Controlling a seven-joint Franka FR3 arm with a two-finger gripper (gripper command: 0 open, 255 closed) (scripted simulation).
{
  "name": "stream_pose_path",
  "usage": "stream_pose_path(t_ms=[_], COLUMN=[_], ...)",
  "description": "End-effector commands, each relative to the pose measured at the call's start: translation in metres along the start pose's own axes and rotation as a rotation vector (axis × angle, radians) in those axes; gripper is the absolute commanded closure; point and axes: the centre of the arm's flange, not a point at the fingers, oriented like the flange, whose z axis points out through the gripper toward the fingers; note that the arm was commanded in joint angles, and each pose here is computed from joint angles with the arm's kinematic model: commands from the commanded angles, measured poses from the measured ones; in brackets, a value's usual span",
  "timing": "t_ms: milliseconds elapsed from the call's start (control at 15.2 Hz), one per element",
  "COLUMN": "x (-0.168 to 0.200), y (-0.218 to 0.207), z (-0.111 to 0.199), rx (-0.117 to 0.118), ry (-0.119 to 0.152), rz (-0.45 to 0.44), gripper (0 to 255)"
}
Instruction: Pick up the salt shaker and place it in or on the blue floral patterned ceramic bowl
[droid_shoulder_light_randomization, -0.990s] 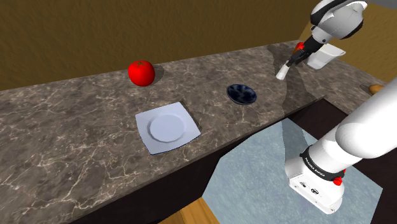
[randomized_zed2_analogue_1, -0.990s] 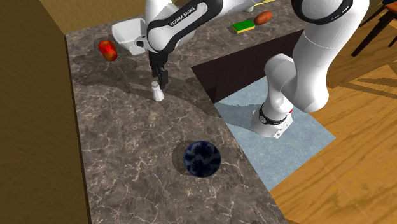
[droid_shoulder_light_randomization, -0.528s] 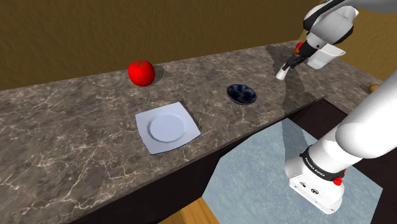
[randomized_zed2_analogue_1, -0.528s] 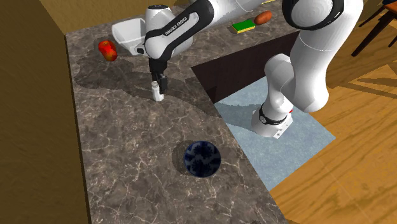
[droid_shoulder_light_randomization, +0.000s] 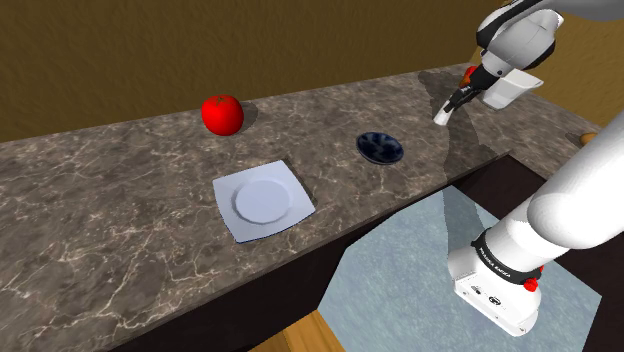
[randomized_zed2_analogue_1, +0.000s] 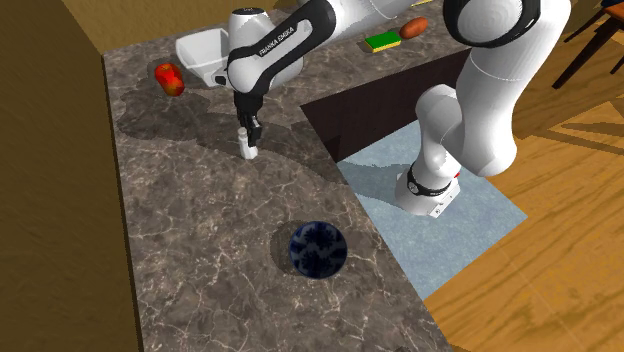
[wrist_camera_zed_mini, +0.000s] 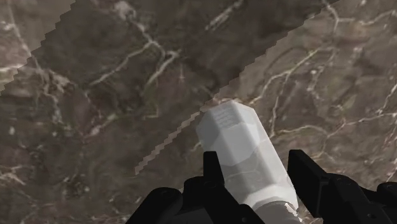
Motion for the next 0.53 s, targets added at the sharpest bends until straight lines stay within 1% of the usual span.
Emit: stream_pose_path(t_ms=[0,396,462], x=[-0.0001,-0.0001,0.0012], y=[-0.0001,-0.0001,-0.0007], z=[0.0002,0.0003,-0.0048], rx=[0.0,0.0,0.0], ry=[-0.001,0.0,0.0], rz=[0.0,0.0,0.0], gripper=[255,255,255])
